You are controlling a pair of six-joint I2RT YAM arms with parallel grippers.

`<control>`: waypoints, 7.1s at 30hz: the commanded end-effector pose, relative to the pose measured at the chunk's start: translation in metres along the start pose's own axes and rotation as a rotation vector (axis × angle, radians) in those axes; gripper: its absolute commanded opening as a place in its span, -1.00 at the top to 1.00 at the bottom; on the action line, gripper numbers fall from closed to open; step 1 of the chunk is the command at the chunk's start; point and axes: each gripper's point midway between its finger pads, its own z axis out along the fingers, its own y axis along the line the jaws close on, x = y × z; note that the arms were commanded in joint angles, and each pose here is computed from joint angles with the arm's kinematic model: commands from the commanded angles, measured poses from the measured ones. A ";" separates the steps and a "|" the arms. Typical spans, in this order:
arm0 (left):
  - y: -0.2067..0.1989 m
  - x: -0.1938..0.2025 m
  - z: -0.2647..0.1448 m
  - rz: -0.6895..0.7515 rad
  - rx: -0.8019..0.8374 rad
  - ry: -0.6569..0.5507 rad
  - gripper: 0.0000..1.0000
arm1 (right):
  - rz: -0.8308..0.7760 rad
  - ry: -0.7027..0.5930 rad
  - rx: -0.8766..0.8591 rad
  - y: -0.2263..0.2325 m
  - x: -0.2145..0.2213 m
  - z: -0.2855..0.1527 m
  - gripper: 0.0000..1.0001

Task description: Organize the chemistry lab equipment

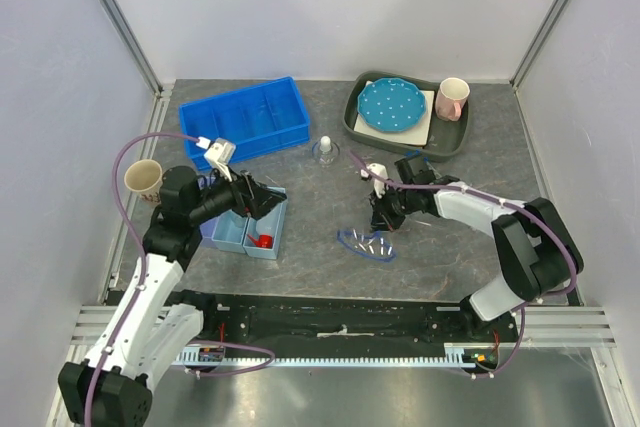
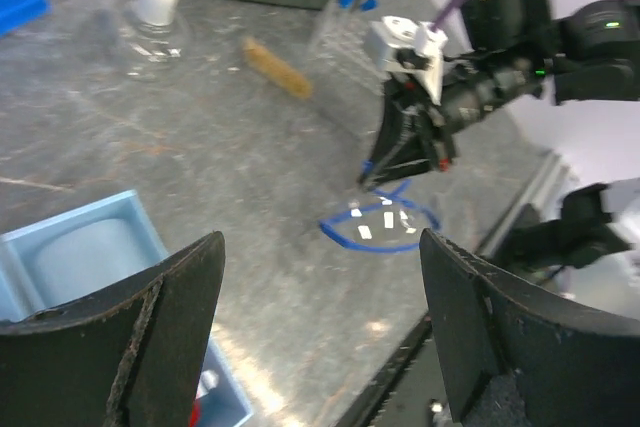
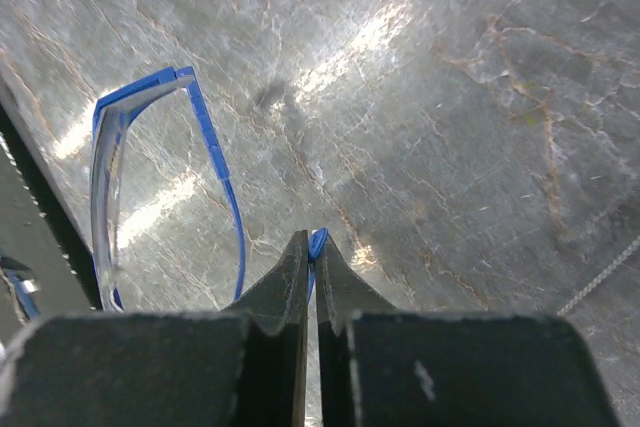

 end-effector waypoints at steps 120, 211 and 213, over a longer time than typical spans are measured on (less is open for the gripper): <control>0.169 0.033 -0.049 0.193 -0.933 0.665 0.96 | -0.257 -0.486 0.011 0.006 -0.058 -0.155 -0.69; 0.027 -0.004 -0.035 0.207 -0.261 -0.098 -0.97 | -0.548 0.198 0.257 -0.087 0.024 -0.096 -0.42; 0.027 -0.005 -0.035 0.208 -0.264 -0.100 -0.96 | -0.550 0.203 0.270 -0.092 0.023 -0.095 -0.40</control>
